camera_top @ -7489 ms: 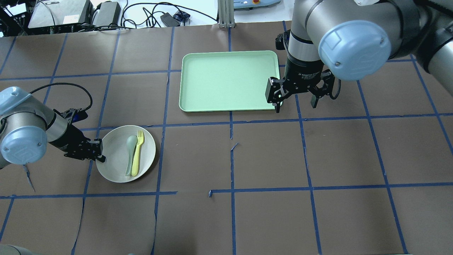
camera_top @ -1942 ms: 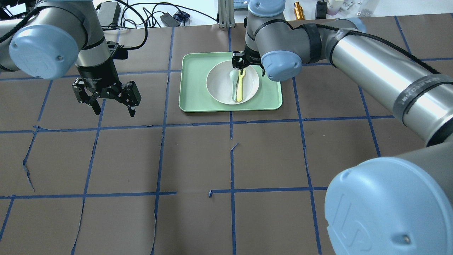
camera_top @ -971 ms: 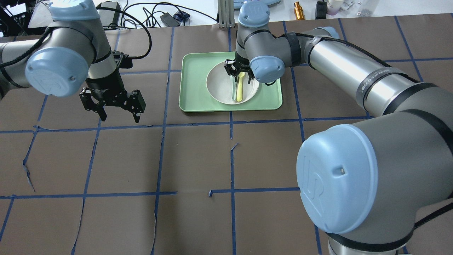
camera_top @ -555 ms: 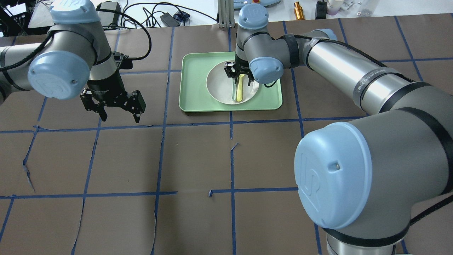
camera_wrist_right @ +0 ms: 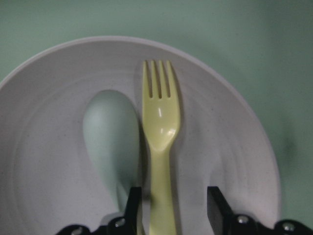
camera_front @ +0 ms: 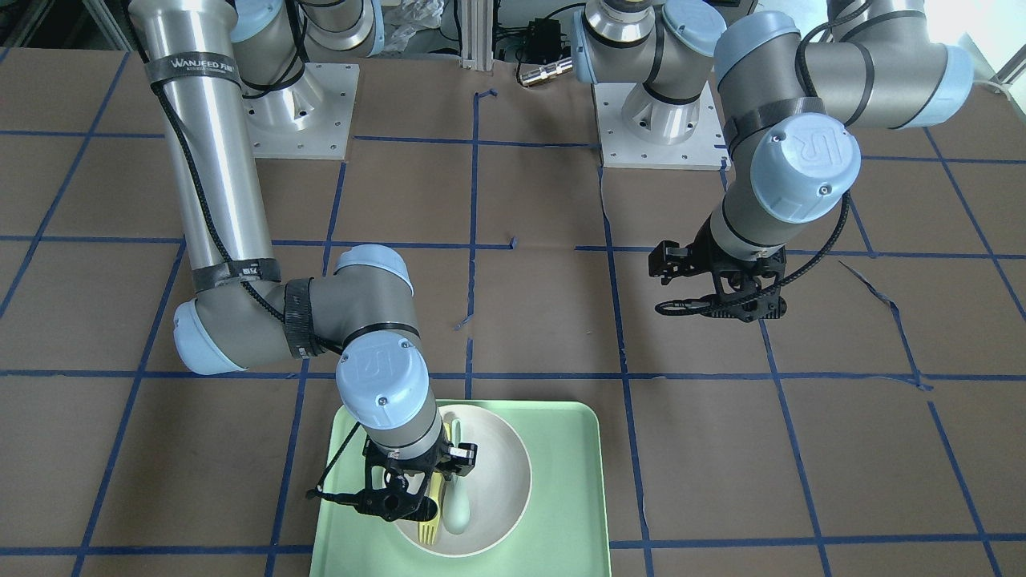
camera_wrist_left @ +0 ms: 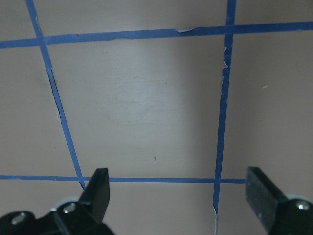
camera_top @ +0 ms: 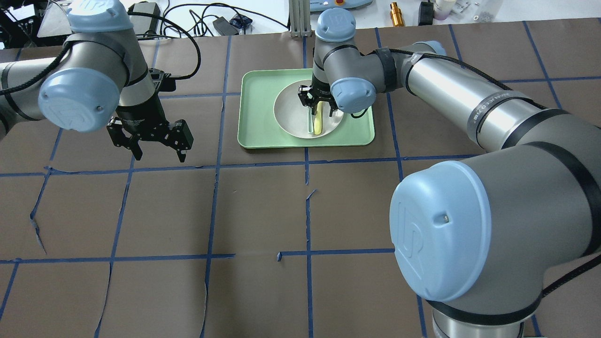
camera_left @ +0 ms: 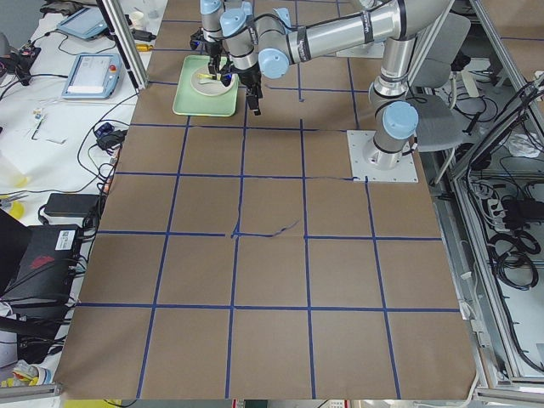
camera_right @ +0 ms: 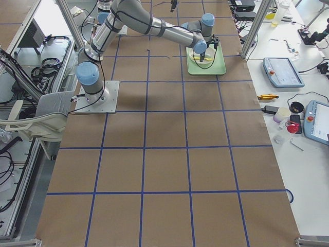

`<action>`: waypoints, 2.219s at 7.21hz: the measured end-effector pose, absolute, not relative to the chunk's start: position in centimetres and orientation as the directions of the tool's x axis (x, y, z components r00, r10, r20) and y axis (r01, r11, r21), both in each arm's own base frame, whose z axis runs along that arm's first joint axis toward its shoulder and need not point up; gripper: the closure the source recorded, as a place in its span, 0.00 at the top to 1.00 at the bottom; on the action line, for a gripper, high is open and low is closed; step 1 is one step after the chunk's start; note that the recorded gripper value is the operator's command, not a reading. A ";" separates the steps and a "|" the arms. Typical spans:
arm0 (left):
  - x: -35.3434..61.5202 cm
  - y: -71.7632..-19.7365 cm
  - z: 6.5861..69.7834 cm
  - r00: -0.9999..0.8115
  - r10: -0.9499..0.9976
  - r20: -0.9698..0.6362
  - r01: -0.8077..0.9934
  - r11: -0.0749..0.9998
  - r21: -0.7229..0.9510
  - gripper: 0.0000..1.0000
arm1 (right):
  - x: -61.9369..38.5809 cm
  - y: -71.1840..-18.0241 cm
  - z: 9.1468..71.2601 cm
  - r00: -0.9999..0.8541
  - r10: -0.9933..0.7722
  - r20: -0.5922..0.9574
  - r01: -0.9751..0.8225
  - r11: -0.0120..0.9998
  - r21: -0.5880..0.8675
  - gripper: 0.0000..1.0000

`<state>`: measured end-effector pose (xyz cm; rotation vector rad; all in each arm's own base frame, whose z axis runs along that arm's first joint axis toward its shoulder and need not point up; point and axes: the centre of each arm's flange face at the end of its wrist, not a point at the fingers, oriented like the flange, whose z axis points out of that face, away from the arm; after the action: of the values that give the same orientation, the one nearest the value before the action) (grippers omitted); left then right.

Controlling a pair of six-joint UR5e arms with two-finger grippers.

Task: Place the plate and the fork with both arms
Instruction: 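Lift the yellow fork with the right gripper and move it beside the plate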

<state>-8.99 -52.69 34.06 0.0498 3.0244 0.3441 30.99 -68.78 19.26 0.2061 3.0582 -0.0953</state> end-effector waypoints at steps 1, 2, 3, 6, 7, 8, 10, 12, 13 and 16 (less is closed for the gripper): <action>-8.9 -52.7 34.2 -0.995 0.043 -0.093 0.022 0.975 0.220 1.00 | 31.0 -68.8 19.2 -0.989 0.127 -0.078 0.132 0.990 -0.057 0.54; -8.9 -52.7 34.3 -0.995 0.043 -0.094 0.022 0.976 0.218 1.00 | 30.9 -68.8 19.3 -0.990 0.120 -0.078 0.125 0.990 -0.058 0.54; -8.9 -52.7 34.4 -0.995 0.043 -0.094 0.022 0.976 0.217 1.00 | 30.9 -68.8 19.3 -0.991 0.110 -0.078 0.115 0.992 -0.059 0.51; -8.8 -52.7 34.4 -0.994 0.045 -0.096 0.023 0.976 0.217 1.00 | 30.9 -68.7 19.5 -0.995 0.069 -0.075 0.073 0.995 -0.061 0.00; -8.8 -52.7 34.4 -0.994 0.046 -0.096 0.024 0.976 0.217 1.00 | 30.9 -68.6 19.6 -0.995 0.066 -0.072 0.070 0.996 -0.054 0.00; -8.7 -52.7 34.4 -0.994 0.046 -0.097 0.024 0.976 0.217 1.00 | 30.8 -68.5 19.8 -0.995 0.070 -0.070 0.073 0.996 -0.044 0.00; -8.0 -52.9 34.4 -0.995 0.036 -0.096 0.014 0.976 0.217 1.00 | 30.8 -68.3 21.6 -0.992 0.103 -0.075 0.108 0.993 -0.054 0.00; -7.7 -53.0 34.6 -0.995 0.030 -0.098 0.009 0.977 0.212 1.00 | 29.7 -67.8 26.5 -0.992 0.110 -0.064 0.116 0.988 -0.097 0.00; -7.7 -53.0 34.8 -0.995 0.029 -0.099 0.008 0.978 0.209 1.00 | 28.4 -67.8 27.6 -0.996 0.092 -0.019 0.094 0.990 -0.110 0.00; -7.8 -52.8 34.7 -0.995 0.025 -0.097 0.004 0.978 0.210 1.00 | 24.6 -68.6 26.4 -0.999 0.039 -0.035 0.042 0.997 -0.070 0.00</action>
<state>-7.80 -52.85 34.74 0.0224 3.0254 0.3207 24.57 -68.64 26.43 0.0630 3.1053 -0.1106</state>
